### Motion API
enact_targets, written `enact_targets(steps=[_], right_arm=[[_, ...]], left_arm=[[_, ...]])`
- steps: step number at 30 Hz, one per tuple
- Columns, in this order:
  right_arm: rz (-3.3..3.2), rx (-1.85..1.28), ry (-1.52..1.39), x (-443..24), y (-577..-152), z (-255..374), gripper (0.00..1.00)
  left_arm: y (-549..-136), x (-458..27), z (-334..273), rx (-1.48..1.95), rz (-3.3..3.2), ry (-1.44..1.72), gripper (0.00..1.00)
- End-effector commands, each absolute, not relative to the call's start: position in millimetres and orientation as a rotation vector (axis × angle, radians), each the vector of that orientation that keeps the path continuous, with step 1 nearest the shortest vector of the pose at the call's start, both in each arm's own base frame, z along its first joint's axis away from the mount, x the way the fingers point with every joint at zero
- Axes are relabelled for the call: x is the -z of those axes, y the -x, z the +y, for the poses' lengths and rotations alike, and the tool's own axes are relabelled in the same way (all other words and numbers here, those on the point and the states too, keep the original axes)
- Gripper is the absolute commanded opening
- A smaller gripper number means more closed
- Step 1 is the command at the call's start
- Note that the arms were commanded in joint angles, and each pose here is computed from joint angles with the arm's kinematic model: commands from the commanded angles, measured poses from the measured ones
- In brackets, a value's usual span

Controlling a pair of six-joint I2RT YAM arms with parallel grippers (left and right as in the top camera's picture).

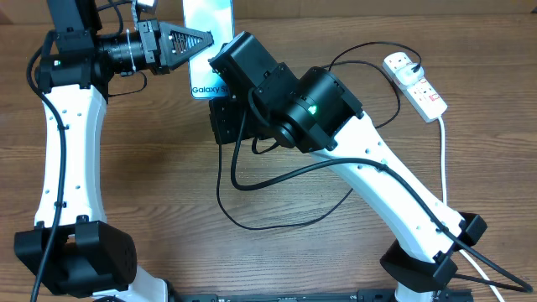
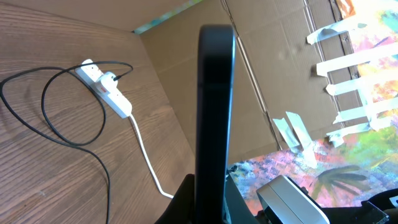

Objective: Plug charger to phone and switch on socket

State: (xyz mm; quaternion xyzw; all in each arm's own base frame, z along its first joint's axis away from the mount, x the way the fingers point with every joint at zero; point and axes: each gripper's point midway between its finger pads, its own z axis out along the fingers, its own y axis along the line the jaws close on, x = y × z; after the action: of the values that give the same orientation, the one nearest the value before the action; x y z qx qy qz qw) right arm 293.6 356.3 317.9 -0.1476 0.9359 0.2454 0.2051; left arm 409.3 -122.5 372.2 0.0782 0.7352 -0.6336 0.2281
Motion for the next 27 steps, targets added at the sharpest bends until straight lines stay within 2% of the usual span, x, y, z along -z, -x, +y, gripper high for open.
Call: enact_targets(steps=[1, 27], right_arm=[[2.575, -0.662, 0.384, -324.1, -300.5, 352.2, 0.04], [2.552, -0.614, 0.358, -325.0, -307.9, 347.9, 0.04]], left_arm=[[-401.1, -381.5, -124.8, 1.771, 1.988, -0.281, 0.04], [-404.6, -376.4, -123.7, 1.737, 2.007, -0.257, 0.04]])
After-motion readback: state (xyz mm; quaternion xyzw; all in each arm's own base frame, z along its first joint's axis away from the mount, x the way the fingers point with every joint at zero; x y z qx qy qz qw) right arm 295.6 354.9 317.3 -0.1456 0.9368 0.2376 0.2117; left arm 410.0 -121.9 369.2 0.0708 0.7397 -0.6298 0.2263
